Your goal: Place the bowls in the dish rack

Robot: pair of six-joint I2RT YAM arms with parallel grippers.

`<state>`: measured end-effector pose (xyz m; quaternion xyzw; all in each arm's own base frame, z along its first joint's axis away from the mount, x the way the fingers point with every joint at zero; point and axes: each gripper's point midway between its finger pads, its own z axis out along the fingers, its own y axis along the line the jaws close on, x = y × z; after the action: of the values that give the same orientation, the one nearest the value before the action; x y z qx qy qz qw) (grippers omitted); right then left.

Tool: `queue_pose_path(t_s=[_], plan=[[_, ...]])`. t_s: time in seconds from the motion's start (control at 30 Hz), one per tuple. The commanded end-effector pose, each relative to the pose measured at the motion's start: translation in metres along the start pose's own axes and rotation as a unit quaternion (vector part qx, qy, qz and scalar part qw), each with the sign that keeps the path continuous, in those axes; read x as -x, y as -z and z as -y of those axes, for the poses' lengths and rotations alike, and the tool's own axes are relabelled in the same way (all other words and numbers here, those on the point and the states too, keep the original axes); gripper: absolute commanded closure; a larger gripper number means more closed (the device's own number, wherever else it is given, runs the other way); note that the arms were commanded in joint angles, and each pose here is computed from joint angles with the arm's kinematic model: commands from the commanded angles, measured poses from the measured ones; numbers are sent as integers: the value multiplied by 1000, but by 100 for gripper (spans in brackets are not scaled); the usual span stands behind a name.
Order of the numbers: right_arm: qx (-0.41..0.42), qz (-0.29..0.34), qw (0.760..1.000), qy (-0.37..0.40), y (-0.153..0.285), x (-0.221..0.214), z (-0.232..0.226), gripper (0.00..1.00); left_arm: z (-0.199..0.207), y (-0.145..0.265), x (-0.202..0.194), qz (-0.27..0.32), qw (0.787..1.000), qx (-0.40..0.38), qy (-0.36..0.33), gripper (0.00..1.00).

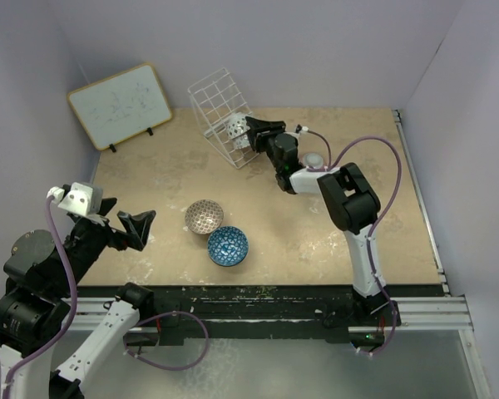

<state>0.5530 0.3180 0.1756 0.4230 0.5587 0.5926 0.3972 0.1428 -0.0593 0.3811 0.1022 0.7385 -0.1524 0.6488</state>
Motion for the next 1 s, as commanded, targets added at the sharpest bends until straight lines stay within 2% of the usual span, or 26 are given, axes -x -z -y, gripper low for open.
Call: queue_pose_path(t_s=[0.0, 0.3, 0.57, 0.97], plan=[[-53, -10, 999, -7, 0, -6, -5, 50, -1, 5, 13, 24, 1000, 5, 4, 1], [-84, -7, 996, -1, 5, -3, -6, 50, -1, 7, 13, 24, 1000, 5, 5, 1], [-72, -16, 997, 7, 1, -3, -10, 50, -1, 6, 12, 24, 1000, 5, 5, 1], [-61, 12, 997, 41, 12, 8, -45, 50, 0, 3, 12, 25, 1000, 4, 6, 1]])
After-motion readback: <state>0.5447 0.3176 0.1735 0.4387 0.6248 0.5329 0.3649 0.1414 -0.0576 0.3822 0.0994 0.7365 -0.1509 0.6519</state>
